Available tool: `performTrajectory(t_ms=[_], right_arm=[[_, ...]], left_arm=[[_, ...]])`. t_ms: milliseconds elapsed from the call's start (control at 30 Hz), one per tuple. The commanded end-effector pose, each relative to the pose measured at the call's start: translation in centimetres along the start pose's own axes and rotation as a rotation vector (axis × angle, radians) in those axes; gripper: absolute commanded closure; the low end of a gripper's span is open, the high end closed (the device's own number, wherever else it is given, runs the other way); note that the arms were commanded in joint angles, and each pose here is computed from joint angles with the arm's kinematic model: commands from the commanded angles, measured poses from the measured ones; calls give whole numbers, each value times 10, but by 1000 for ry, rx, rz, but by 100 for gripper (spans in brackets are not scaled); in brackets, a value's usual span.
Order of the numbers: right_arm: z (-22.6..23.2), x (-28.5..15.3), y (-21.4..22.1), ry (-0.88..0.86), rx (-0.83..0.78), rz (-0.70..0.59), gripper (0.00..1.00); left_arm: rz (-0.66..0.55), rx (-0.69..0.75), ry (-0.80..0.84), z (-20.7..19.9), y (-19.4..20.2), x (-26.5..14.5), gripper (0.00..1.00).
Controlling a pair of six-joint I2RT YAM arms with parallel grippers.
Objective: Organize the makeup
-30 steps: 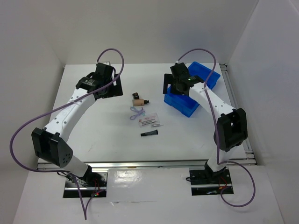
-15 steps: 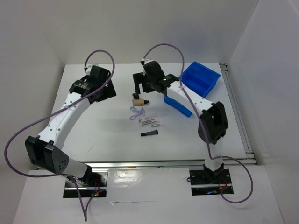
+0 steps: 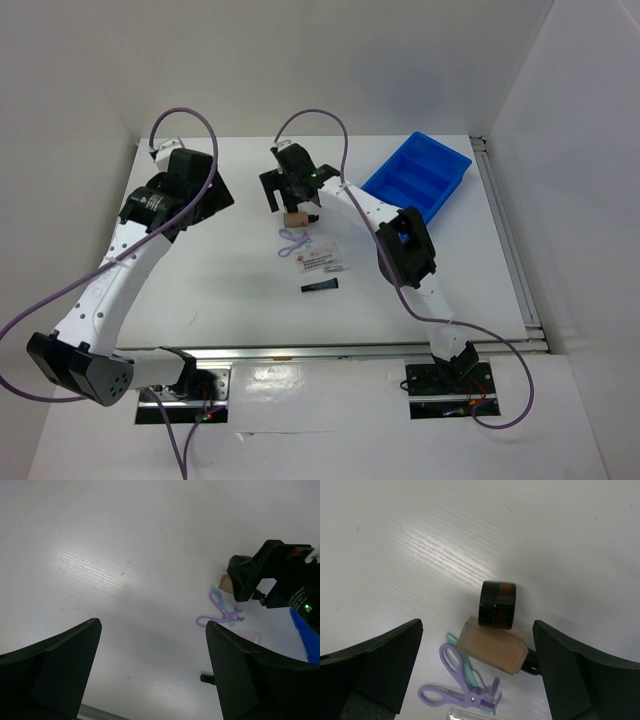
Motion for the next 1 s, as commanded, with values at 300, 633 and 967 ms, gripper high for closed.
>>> performTrajectory(t_ms=[300,633,967], right_arm=[[5,32,-1,83,4,-37,17],[5,44,4,85,3,-29,42],[6,22,-37,79,-8,-153,81]], left_arm=[[9,21,16,1,3,5,0],[-5,21,3,2,2,5,0],[-18,30,-10,5,1,3,0]])
Point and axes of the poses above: each gripper's point midway between its finger pads, its own x axis out along the fingers, its own z axis along the line the jaws close on, y = z × x, the point moved 10 cm from there along -x, back along the fingers, and after that the axes turned 6 degrees about -x, right-handed, at the moved point
